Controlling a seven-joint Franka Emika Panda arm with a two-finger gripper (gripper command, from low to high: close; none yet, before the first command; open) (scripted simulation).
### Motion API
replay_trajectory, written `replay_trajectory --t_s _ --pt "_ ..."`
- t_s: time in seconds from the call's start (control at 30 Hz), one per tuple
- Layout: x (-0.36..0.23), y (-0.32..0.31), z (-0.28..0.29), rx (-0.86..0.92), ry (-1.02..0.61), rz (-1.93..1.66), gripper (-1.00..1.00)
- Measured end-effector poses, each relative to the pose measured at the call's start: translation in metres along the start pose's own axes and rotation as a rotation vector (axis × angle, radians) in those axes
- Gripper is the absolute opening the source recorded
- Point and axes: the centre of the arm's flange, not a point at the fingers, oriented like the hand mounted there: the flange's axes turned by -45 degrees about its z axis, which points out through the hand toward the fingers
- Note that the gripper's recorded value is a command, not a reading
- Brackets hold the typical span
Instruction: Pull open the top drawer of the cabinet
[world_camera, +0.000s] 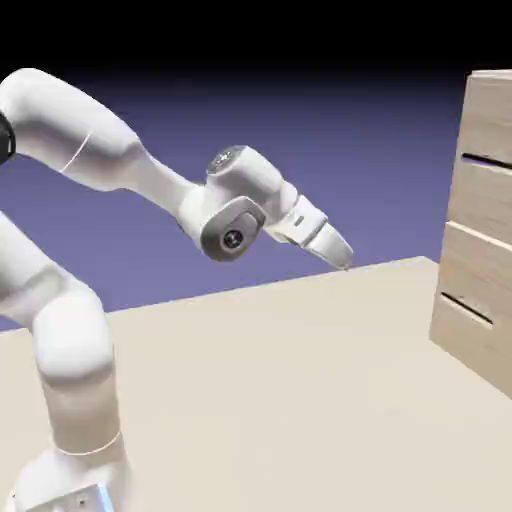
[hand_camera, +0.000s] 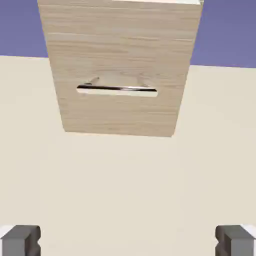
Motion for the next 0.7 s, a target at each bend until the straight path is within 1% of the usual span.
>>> replay_trajectory --t_s 0.33,0.7 --pt "0.058 0.051 0.033 0.071 0.025 0.394 0.0" --pt "0.098 0.1 0.079 0.109 0.077 0.783 0.0"
